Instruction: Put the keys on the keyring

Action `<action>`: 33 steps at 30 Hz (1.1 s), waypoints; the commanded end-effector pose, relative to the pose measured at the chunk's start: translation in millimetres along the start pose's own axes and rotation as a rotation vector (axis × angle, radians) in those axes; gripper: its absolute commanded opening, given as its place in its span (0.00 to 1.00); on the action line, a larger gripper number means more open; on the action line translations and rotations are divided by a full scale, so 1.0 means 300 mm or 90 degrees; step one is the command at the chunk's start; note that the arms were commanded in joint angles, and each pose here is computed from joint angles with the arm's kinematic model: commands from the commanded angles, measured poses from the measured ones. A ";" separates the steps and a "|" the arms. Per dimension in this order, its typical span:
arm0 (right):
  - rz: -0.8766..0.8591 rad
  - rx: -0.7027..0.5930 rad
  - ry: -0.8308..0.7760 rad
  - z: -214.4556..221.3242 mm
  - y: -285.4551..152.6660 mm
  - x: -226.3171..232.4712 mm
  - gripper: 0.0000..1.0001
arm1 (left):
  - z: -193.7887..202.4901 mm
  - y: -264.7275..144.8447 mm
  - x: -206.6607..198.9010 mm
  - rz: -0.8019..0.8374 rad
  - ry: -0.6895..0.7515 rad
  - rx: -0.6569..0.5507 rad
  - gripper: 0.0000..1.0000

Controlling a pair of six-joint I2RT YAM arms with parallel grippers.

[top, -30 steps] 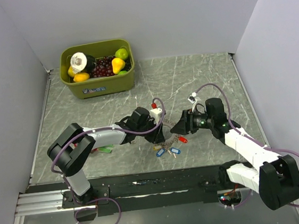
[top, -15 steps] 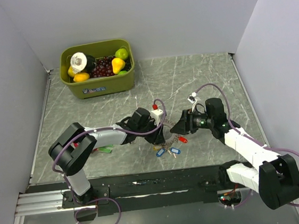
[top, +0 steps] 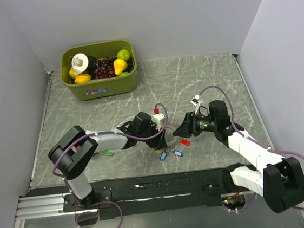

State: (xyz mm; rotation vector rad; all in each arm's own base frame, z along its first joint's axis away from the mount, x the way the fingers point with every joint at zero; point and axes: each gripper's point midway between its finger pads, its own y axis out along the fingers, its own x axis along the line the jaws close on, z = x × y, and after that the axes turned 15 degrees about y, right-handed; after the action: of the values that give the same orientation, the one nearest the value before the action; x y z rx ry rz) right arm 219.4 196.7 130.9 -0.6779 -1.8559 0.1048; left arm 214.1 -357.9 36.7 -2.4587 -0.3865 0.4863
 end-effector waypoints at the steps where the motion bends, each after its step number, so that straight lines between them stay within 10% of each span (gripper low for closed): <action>1: -0.019 -0.012 -0.015 -0.021 -0.001 0.017 0.71 | -0.019 -0.007 -0.007 -0.001 0.008 -0.018 0.40; 10: -0.016 -0.018 -0.028 -0.026 -0.012 0.026 0.71 | -0.048 -0.007 0.003 -0.012 0.017 -0.018 0.01; 33: -0.222 0.051 -0.266 0.008 -0.067 0.371 0.65 | -0.390 -0.372 -0.230 0.086 0.153 -0.164 0.01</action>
State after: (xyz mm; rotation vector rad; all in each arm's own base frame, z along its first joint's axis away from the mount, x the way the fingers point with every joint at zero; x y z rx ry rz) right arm 195.1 222.5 207.8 -0.3921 -2.1939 0.0784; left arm 194.4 -352.2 180.7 -2.6932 -0.2761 0.2576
